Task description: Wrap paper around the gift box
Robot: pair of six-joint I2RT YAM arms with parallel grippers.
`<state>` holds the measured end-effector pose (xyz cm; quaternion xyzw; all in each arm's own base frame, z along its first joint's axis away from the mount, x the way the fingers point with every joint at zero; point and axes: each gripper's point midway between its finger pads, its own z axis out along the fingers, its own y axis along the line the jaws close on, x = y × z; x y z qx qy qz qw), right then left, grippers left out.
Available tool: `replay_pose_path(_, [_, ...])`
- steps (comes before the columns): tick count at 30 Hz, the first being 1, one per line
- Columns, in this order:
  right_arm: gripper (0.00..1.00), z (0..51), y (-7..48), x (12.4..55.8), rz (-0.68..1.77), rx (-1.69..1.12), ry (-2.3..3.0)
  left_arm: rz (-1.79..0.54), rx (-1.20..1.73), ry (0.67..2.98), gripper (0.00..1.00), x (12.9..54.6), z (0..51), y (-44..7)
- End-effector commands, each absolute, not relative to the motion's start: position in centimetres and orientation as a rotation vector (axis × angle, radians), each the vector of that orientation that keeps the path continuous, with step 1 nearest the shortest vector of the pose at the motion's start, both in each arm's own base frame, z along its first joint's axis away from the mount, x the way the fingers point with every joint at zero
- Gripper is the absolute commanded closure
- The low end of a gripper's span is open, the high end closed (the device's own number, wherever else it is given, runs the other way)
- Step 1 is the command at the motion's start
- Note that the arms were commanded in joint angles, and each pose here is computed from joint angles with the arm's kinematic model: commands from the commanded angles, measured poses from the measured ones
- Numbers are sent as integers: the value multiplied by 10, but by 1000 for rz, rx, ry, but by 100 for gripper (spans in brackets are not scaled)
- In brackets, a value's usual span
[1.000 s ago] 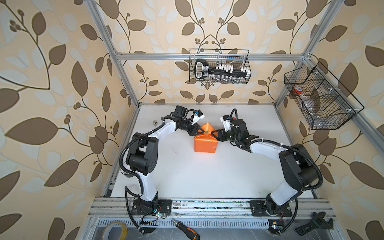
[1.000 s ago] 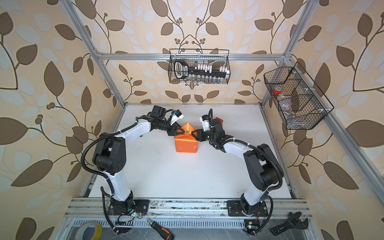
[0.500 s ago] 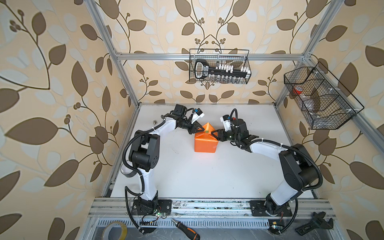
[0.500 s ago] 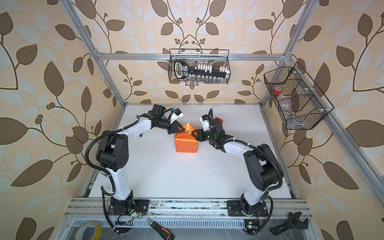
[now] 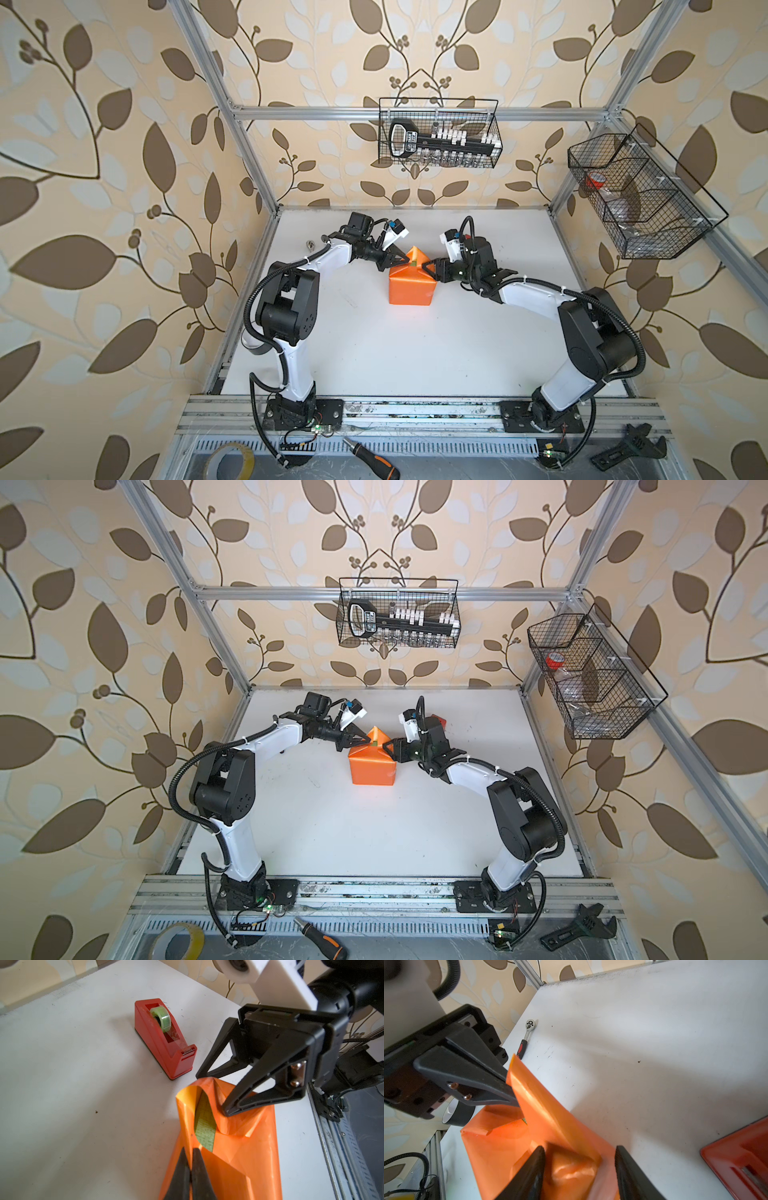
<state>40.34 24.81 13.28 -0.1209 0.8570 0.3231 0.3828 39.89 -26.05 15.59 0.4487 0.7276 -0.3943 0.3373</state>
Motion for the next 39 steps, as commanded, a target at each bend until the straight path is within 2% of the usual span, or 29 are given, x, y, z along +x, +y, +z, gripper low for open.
replay_pose_path(1, [45, 97, 234, 396, 750, -310, 2325, -946, 1186, 1830, 93, 393, 177, -263])
replay_pose_path(10, [42, 111, 232, 400, 767, -357, 2303, -839, 1144, 1805, 94, 383, 186, -262])
replay_pose_path(22, [42, 98, 237, 388, 789, -347, 2323, -836, 1180, 1791, 74, 375, 186, -275])
replay_pose_path(32, [43, 93, 239, 385, 781, -347, 2338, -905, 1205, 1732, 74, 377, 204, -286])
replay_pose_path(39, [43, 92, 239, 385, 779, -344, 2339, -921, 1229, 1741, 83, 373, 201, -289])
